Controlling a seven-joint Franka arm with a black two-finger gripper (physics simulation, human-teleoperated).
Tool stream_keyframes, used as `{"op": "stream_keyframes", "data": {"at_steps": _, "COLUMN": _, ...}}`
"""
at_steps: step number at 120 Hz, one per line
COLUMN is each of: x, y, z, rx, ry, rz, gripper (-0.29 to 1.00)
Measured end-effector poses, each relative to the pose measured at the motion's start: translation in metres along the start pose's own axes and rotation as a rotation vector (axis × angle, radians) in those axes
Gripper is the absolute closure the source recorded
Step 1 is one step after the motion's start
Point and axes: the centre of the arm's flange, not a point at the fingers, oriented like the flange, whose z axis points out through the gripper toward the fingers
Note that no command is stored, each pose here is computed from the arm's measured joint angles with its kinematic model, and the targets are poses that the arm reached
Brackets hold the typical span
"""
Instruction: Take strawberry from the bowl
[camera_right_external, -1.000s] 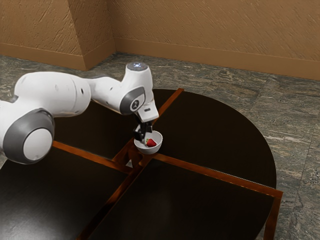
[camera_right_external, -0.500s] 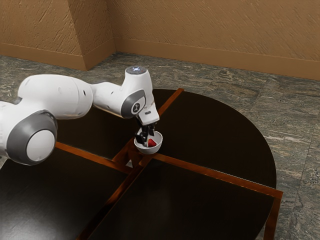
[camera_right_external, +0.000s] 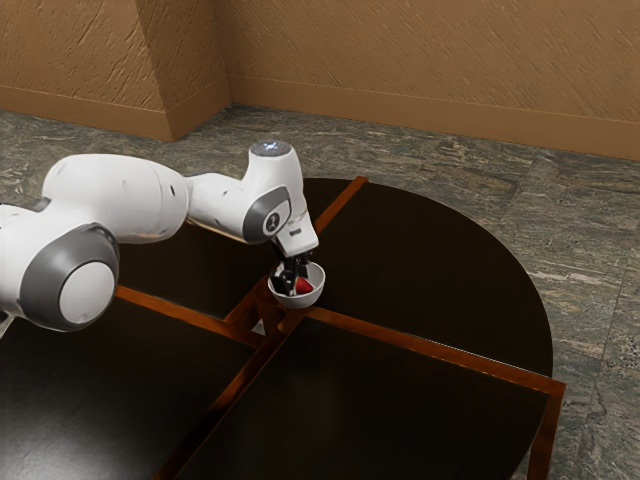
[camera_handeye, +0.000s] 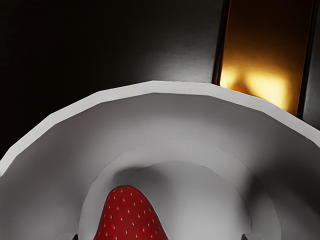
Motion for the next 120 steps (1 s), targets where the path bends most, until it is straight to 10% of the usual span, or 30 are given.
{"op": "stream_keyframes", "data": {"at_steps": 120, "x": 0.022, "y": 0.058, "z": -0.075, "rx": 0.03, "ry": 0.019, "rz": -0.003, "gripper": 0.57}}
